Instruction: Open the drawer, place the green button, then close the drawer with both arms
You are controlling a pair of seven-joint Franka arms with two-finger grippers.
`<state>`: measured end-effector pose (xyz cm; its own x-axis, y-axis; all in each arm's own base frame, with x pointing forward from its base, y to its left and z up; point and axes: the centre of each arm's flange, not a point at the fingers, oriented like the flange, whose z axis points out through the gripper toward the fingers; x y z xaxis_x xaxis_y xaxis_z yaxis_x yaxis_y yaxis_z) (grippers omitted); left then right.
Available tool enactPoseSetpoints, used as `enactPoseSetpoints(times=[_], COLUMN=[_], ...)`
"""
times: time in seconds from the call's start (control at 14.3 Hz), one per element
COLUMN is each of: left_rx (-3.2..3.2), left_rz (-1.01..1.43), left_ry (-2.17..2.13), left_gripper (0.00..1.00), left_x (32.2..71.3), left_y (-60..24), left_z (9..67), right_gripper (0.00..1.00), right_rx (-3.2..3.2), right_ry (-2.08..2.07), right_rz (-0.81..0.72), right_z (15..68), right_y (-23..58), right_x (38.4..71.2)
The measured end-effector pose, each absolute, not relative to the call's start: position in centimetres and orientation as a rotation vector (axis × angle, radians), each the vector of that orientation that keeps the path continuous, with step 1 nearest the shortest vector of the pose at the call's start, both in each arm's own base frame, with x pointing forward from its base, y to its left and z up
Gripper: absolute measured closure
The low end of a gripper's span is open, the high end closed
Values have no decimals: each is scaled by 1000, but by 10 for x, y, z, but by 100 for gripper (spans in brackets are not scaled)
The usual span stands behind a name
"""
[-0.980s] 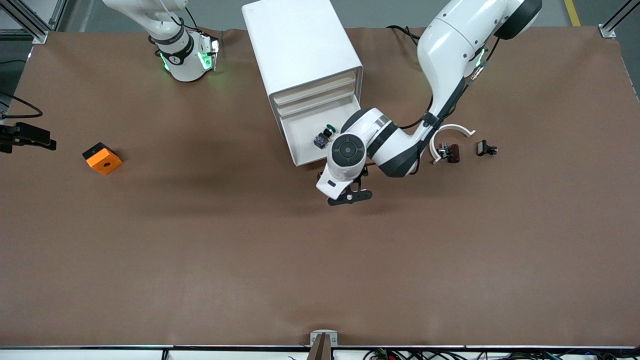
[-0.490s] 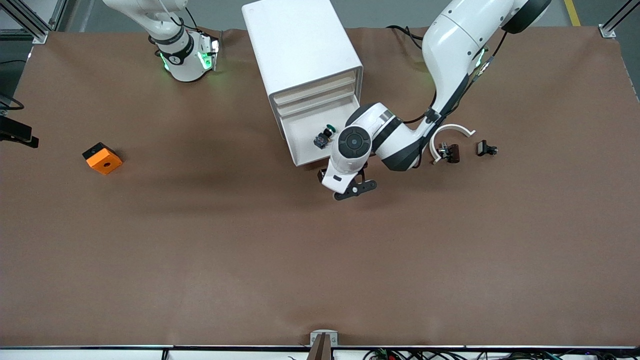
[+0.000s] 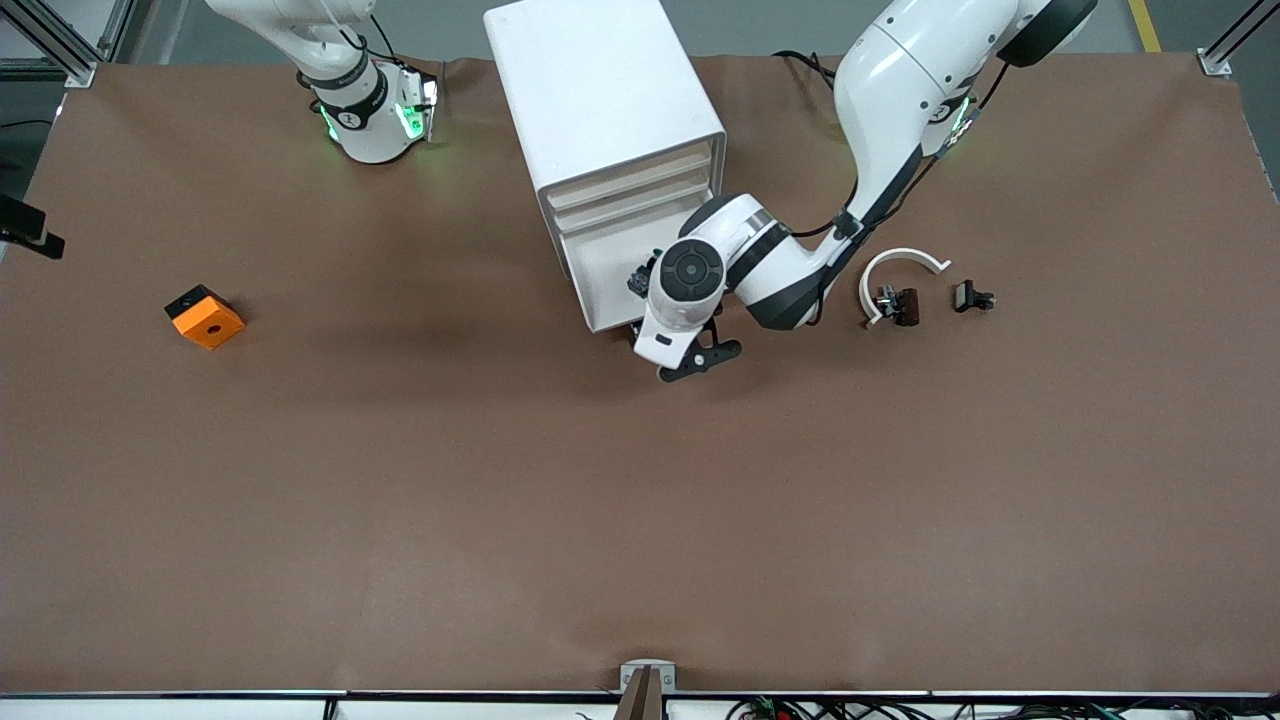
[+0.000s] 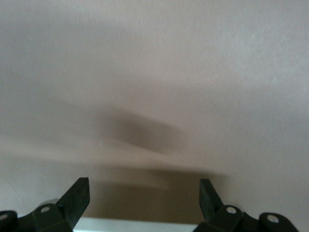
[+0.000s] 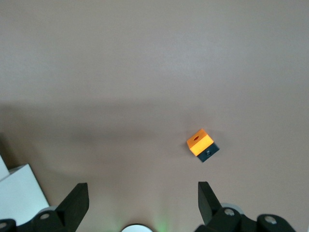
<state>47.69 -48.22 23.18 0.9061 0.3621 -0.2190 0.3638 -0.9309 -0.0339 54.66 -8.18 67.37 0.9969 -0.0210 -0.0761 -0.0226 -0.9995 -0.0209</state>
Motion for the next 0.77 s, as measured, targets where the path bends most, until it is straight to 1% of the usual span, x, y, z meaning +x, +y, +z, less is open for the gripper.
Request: enactPoseSetpoints(times=[0.14,0.49,0.77], left_rx=[3063,3064,3043], left_rz=[-370,-419,-494], left_ry=[580,606,613], left_gripper=[0,0,0], left_x=[467,448,433], left_y=[-487,-498,-507], left_z=[229,229,230], right_gripper=[0,0,0], right_rx=[-3117,-3114,-3123], right_ry=[49,45,76], right_rz=[110,129,125], right_z=[683,683,687], right_y=[-72,-65,-26], right_x=[539,533,530])
